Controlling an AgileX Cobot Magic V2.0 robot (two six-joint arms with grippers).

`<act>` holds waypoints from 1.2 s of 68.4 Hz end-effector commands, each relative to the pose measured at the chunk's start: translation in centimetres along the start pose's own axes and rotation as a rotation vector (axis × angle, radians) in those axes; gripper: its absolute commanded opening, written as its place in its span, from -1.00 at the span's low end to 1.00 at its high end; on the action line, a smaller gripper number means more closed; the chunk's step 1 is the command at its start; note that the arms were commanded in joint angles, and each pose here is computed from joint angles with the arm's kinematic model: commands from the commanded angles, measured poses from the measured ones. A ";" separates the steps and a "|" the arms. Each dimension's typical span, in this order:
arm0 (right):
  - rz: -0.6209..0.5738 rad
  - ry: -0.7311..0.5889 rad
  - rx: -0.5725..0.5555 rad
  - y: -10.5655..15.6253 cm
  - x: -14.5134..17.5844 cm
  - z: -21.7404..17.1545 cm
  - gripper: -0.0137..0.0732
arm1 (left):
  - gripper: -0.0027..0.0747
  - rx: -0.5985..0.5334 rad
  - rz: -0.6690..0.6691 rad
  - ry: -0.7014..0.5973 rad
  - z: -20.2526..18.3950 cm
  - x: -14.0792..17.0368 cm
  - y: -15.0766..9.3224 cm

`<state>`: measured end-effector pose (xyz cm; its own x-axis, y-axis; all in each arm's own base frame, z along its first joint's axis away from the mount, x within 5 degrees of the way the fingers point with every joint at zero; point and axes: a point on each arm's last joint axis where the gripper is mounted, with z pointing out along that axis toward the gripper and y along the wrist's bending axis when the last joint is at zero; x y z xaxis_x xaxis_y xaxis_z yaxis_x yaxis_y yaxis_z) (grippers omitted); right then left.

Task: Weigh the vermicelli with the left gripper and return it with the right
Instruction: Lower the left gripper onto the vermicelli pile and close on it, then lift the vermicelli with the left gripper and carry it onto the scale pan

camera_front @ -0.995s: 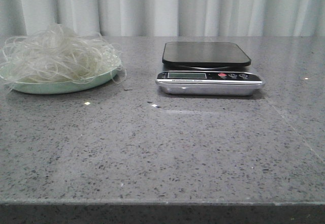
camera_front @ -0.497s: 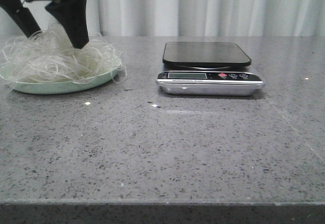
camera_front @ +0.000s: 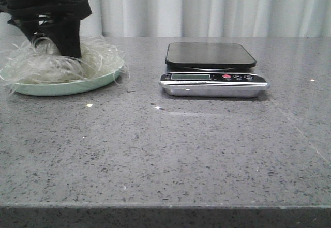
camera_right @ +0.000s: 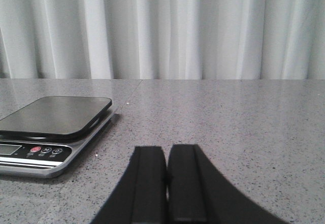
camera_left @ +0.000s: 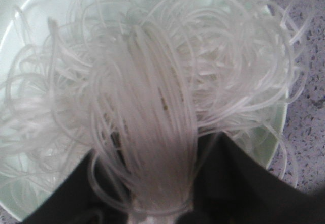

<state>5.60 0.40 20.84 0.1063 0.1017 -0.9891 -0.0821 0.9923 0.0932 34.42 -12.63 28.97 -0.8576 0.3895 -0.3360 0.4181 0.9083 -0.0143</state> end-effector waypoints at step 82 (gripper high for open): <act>-0.024 -0.109 -0.005 0.1 -1.2 -0.2 -0.30 | -0.27 0.211 0.260 -0.411 -2.9 -11.4 -14.9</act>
<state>5.60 0.40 20.84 0.1063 0.1017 -0.9891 -0.0821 0.9923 0.0932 38.01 -29.94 31.85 -0.6114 0.5387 -0.5797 0.6803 0.7320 -0.0374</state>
